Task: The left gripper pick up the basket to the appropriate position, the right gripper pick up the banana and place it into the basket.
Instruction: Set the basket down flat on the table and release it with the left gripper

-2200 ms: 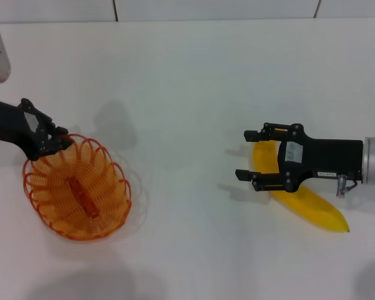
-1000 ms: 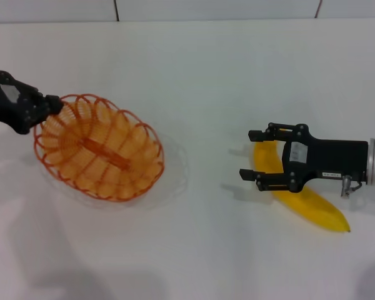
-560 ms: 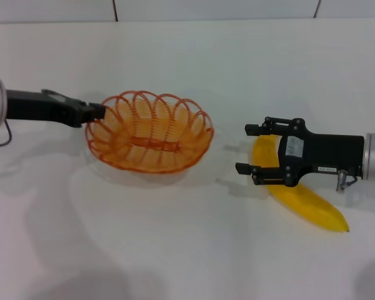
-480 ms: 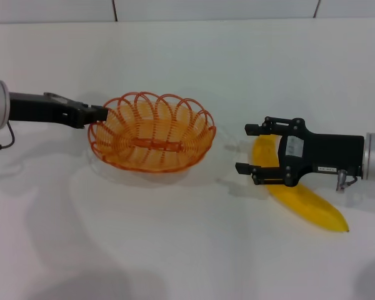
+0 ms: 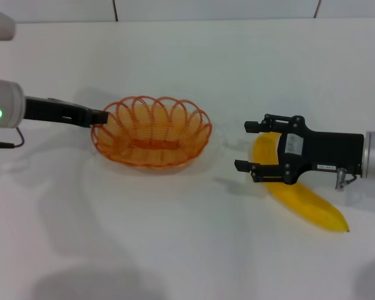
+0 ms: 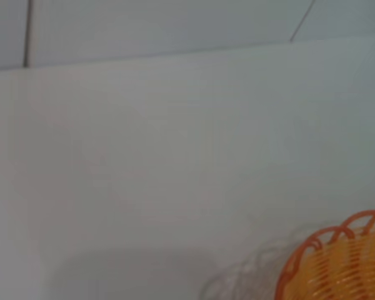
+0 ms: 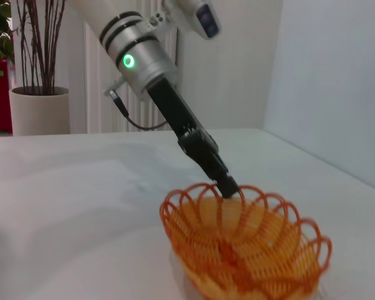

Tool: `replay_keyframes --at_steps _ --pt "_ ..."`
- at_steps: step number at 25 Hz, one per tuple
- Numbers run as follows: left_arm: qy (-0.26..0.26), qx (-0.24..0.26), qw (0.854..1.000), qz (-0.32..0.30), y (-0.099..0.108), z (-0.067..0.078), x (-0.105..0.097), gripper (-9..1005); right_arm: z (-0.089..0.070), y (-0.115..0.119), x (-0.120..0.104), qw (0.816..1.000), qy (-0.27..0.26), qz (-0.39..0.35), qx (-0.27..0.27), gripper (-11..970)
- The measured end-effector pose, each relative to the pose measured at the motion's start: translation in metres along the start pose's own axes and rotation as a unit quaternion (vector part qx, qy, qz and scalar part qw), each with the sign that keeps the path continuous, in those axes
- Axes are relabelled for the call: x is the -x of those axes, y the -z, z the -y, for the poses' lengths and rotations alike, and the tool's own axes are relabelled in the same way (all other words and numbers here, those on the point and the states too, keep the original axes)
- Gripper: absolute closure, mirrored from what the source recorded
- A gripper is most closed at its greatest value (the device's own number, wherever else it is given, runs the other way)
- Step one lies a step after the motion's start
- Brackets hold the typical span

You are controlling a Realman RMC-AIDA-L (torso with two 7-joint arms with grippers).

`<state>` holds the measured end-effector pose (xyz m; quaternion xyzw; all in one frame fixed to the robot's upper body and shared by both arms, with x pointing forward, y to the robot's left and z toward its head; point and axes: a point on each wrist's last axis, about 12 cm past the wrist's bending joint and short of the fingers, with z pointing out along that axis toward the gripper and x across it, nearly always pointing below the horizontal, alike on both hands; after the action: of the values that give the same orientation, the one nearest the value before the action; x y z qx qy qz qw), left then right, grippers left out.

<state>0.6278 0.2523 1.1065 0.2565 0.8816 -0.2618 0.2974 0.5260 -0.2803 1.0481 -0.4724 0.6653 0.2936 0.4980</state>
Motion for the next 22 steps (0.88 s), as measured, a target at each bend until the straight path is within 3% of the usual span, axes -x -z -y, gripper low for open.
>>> replay_keyframes --at_steps 8,22 --pt "-0.007 0.006 1.0 -0.022 -0.008 0.007 0.017 950 0.001 -0.001 0.001 1.0 0.002 0.0 0.001 173" --pt "0.001 0.027 0.999 -0.033 -0.009 0.003 0.019 924 0.002 -0.003 0.003 1.0 0.005 0.002 0.002 172"
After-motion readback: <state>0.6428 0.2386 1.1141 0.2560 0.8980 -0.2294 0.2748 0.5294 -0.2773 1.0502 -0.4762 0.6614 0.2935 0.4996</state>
